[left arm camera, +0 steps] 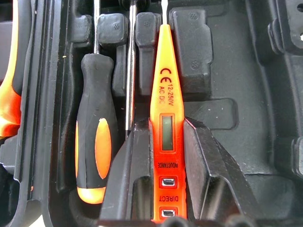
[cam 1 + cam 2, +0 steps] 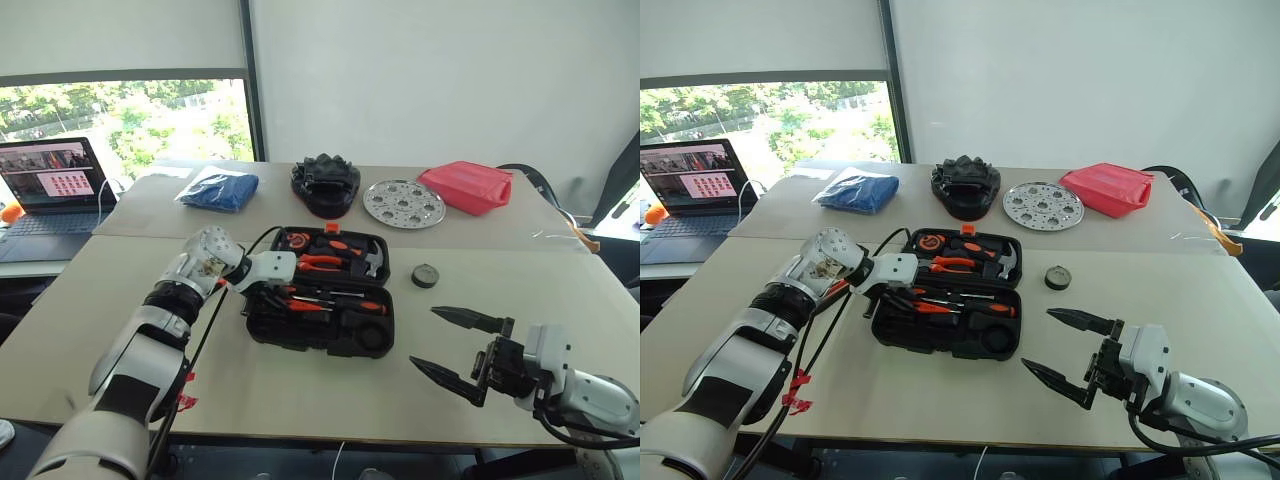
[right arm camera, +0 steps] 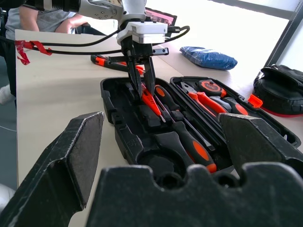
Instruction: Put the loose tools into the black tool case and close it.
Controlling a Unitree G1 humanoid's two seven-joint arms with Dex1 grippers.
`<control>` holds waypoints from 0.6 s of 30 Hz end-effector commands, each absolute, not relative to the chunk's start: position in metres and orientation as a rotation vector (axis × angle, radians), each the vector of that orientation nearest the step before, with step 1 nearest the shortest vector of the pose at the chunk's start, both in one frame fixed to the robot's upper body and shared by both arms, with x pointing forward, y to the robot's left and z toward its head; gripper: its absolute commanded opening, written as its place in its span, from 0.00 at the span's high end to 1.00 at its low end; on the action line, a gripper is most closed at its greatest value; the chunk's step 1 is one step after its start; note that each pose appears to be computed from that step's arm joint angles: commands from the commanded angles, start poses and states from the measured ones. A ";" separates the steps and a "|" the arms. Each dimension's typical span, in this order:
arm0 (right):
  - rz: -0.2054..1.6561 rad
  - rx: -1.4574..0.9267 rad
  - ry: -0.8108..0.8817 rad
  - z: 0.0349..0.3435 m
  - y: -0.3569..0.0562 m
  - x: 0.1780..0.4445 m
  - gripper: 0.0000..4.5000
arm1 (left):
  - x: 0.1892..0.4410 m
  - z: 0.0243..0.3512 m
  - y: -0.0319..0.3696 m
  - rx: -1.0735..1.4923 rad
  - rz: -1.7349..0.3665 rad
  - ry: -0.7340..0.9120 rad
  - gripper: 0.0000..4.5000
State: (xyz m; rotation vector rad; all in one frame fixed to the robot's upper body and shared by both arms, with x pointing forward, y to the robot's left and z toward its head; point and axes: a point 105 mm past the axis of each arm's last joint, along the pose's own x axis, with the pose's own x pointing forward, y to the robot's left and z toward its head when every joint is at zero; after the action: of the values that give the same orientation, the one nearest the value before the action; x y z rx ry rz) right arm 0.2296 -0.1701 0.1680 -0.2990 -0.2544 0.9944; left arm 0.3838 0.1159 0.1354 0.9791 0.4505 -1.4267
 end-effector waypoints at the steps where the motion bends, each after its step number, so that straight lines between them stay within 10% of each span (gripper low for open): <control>1: 0.992 -0.312 -0.289 0.175 -0.170 0.229 0.00 | 0.385 0.129 0.125 1.000 -1.391 0.527 0.90; 3: 0.991 -0.313 -0.289 0.175 -0.170 0.230 0.00 | 0.384 0.129 0.123 0.966 -1.397 0.527 0.90; 9: 0.990 -0.316 -0.287 0.174 -0.172 0.232 0.00 | 0.381 0.150 0.108 0.936 -1.451 0.326 0.39; 18: 0.996 -0.315 -0.282 0.173 -0.172 0.234 0.00 | 0.376 0.181 0.104 0.847 -1.484 0.200 0.39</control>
State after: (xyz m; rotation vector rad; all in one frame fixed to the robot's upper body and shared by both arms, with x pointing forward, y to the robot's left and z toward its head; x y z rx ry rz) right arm 0.2350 -0.1731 0.1652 -0.2891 -0.2440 0.9887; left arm 0.3744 0.1080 0.1563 0.8510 0.2936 -1.4970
